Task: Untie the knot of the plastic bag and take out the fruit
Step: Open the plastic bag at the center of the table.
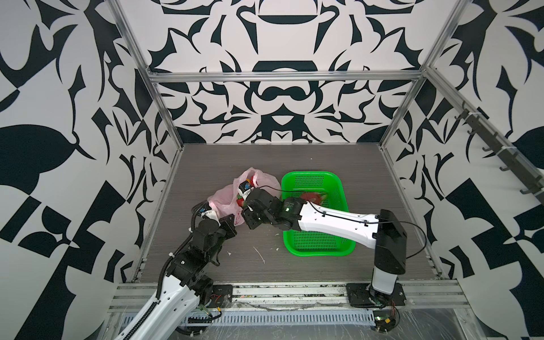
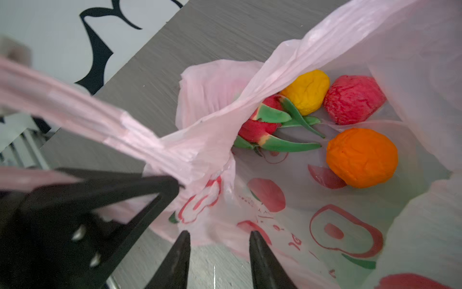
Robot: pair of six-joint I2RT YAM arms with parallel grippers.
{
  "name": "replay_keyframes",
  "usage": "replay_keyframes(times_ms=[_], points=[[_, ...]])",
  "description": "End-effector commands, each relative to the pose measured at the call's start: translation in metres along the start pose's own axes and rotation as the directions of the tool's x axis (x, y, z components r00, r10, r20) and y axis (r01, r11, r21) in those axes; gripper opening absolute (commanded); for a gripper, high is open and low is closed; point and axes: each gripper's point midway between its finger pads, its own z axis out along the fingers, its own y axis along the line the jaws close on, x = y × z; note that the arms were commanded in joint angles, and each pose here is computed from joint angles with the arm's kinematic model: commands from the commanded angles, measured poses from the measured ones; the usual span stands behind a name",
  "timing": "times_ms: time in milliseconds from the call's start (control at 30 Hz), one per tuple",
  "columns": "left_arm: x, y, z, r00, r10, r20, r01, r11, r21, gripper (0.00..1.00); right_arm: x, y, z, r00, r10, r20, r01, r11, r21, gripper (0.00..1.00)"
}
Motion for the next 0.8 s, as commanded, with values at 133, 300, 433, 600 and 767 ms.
replay_keyframes(times_ms=[133, 300, 433, 600, 767], points=[[0.02, 0.015, 0.004, 0.999, -0.044, -0.031, 0.043, 0.999, -0.011, 0.0, -0.04, -0.017, 0.02, 0.993, 0.056, 0.108, -0.07, 0.99, 0.125, 0.38], [0.028, 0.016, 0.007, 0.997, -0.058, -0.056, 0.058, 0.998, -0.001, 0.0, -0.015, -0.036, 0.047, 0.993, 0.11, 0.049, -0.116, 0.98, 0.162, 0.36], [0.033, 0.018, 0.009, 0.995, -0.062, -0.077, 0.061, 0.998, -0.008, 0.0, 0.012, -0.046, 0.05, 0.988, 0.152, 0.015, -0.152, 0.971, 0.185, 0.35], [0.036, 0.021, 0.011, 0.995, -0.064, -0.079, 0.063, 0.998, -0.011, 0.0, 0.039, -0.059, 0.047, 0.982, 0.19, -0.022, -0.18, 0.958, 0.225, 0.35], [0.036, 0.021, 0.011, 0.995, -0.064, -0.078, 0.063, 0.998, -0.014, 0.0, 0.046, -0.069, 0.043, 0.977, 0.214, -0.004, -0.205, 0.943, 0.261, 0.35]])
